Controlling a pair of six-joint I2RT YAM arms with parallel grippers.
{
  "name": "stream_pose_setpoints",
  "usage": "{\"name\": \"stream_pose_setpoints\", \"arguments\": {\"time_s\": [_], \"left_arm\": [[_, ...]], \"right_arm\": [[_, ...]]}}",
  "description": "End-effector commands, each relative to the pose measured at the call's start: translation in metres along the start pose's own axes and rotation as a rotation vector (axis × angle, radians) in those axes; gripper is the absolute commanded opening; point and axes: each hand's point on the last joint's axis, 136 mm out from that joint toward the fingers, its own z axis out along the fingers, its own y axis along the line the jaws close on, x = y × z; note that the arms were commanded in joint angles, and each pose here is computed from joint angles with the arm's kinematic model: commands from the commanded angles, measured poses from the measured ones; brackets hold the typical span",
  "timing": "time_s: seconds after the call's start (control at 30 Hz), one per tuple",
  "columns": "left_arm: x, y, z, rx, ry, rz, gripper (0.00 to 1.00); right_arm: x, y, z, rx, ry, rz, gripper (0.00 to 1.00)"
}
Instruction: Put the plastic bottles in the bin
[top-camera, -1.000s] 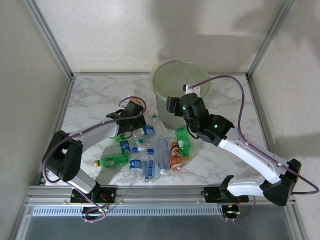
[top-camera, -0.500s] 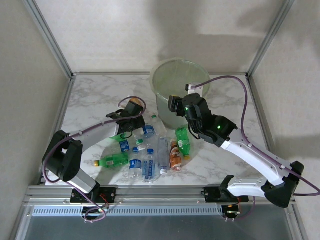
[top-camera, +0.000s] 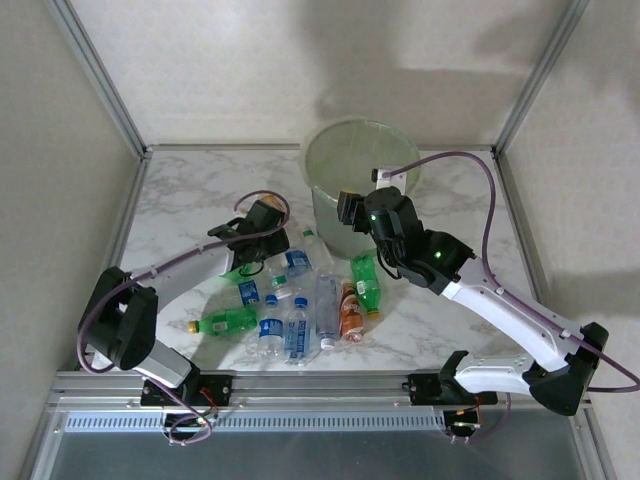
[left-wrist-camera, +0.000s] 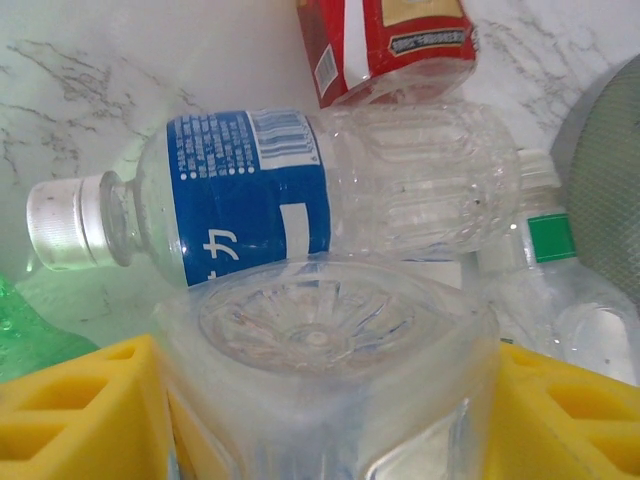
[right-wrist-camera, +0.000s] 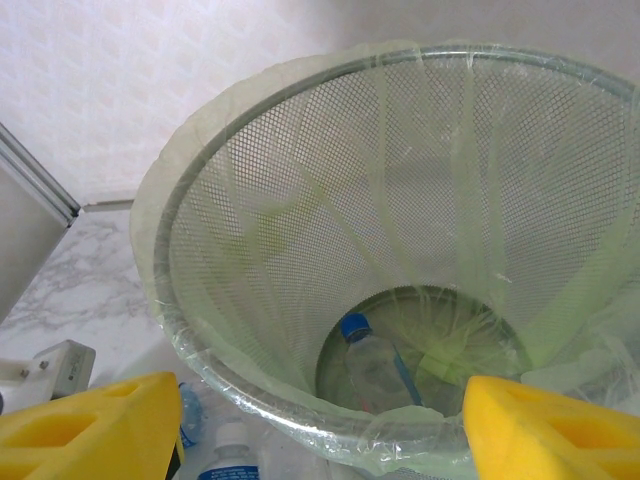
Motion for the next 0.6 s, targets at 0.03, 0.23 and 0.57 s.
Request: {"name": "stream_pose_setpoints", "arguments": {"time_s": [0.03, 0.23, 0.57], "left_arm": [[-0.019, -0.01, -0.026, 0.044, -0.044, -0.034, 0.57], [-0.049, -0.022, -0.07, 0.137, -0.123, -0.073, 0.57], [-0.131, -0.049, -0.171, 0.329, -0.309, -0.14, 0.58]], "right_arm": [[-0.005, -0.003, -0.006, -0.003, -0.019, 0.032, 0.75], [-0.007, 0.0, -0.009, -0.024, -0.015, 0.042, 0.74], [-0.022, 0.012, -0.023, -0.117, -0.036, 0.089, 0.76]]}}
